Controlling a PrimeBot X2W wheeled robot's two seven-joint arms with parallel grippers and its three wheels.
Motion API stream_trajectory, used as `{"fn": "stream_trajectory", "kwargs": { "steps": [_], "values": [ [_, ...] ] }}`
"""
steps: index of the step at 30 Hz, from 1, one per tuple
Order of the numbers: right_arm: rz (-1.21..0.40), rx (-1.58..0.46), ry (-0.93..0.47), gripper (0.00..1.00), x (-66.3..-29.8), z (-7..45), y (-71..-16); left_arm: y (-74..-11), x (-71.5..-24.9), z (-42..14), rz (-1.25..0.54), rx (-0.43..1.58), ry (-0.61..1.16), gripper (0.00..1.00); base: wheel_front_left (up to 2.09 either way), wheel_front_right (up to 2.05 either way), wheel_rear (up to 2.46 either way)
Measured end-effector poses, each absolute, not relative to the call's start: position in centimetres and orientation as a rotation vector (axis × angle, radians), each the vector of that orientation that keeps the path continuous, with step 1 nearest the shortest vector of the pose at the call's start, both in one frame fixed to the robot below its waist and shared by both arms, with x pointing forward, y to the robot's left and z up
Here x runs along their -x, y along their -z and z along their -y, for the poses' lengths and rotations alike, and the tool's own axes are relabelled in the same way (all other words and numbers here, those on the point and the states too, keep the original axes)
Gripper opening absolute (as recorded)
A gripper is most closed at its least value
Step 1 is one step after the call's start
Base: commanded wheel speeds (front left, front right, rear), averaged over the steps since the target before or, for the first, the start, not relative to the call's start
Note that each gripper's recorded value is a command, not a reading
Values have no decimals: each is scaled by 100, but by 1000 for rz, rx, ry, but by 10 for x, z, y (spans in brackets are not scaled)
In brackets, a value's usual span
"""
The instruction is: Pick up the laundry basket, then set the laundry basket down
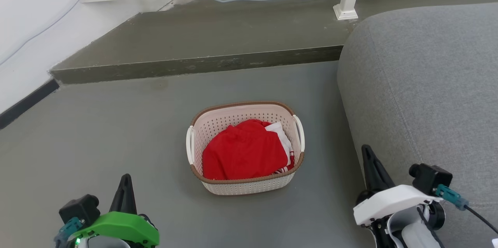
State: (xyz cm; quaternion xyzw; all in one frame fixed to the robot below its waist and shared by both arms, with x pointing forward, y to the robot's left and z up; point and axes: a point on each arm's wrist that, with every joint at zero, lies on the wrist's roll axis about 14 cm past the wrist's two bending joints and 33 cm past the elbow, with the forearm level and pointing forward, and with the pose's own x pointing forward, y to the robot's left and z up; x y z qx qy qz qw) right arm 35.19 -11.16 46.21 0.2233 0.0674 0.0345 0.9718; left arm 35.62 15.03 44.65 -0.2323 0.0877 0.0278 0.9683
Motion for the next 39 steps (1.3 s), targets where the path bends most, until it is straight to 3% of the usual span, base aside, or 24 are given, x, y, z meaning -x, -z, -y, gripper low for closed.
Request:
{"fn": "stream_trajectory", "kwargs": {
  "steps": [39],
  "values": [
    [-192,-940,61,0,-360,154,-458,-444,-360,-166,-228,946,-109,0,0,0,0]
  ]
}}
